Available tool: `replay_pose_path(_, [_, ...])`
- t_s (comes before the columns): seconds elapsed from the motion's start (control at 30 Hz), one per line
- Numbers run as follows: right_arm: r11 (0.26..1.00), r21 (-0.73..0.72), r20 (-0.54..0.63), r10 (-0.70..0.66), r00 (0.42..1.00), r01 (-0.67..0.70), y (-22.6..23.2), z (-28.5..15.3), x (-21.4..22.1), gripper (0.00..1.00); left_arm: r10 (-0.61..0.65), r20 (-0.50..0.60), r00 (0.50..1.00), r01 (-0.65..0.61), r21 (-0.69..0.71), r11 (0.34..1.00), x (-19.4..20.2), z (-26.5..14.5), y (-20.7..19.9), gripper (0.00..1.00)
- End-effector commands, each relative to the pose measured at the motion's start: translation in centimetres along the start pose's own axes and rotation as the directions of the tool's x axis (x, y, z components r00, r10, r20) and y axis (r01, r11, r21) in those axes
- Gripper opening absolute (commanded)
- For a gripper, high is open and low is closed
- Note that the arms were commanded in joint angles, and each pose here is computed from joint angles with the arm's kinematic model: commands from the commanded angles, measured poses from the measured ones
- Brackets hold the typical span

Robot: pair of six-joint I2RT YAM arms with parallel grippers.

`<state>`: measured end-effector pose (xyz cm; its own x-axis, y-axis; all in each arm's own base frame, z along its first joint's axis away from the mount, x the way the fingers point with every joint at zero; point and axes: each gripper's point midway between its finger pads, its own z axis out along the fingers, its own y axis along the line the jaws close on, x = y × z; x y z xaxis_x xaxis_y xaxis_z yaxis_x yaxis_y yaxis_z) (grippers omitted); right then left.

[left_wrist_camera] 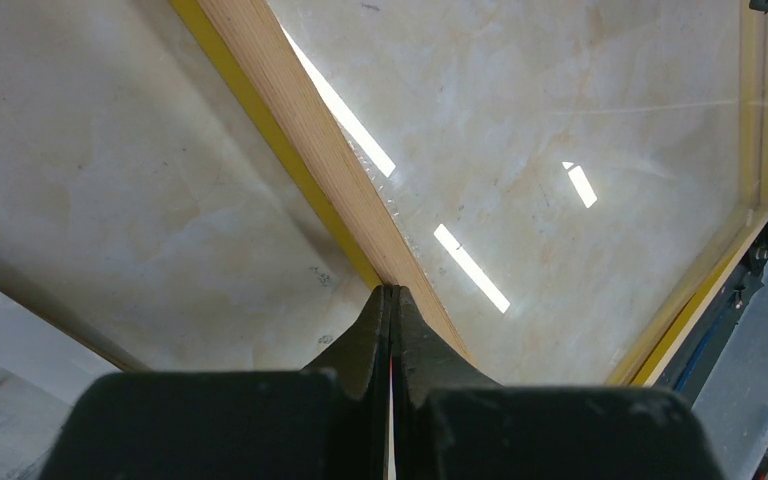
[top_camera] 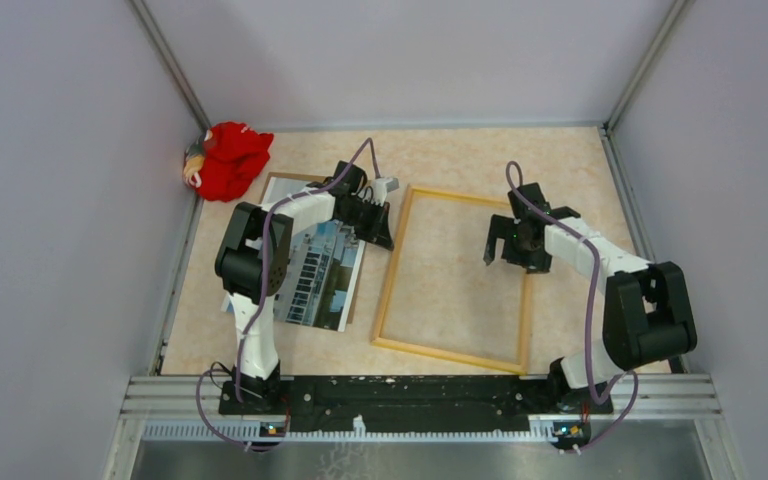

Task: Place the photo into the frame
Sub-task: Place the photo frame item in the photo frame.

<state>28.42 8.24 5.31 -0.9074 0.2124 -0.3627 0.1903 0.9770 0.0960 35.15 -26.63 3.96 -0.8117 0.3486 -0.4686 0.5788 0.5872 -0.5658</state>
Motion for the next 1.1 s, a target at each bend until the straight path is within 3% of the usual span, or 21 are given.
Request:
replay_pose_path(0.0, [0.999, -0.028, 0.043, -0.023, 0.999, 0.024, 1.2, -0.5, -1.6, 0.99, -0.049, -0.115, 0.992, 0.044, -0.041, 0.998, 4.1, 0.7, 0.7, 0.00])
replay_pose_path(0.5, [0.997, -0.055, 0.030, -0.050, 0.998, 0.052, 2.6, 0.0, -2.0, 0.99, -0.045, -0.108, 0.993, 0.041, -0.044, 0.998, 3.7, 0.6, 0.7, 0.00])
replay_pose_path(1.07, [0.996, 0.015, 0.018, -0.094, 0.995, 0.093, 1.8, 0.7, -2.2, 0.99, -0.042, -0.103, 0.994, 0.037, -0.053, 0.998, 3.6, 0.4, 0.7, 0.00])
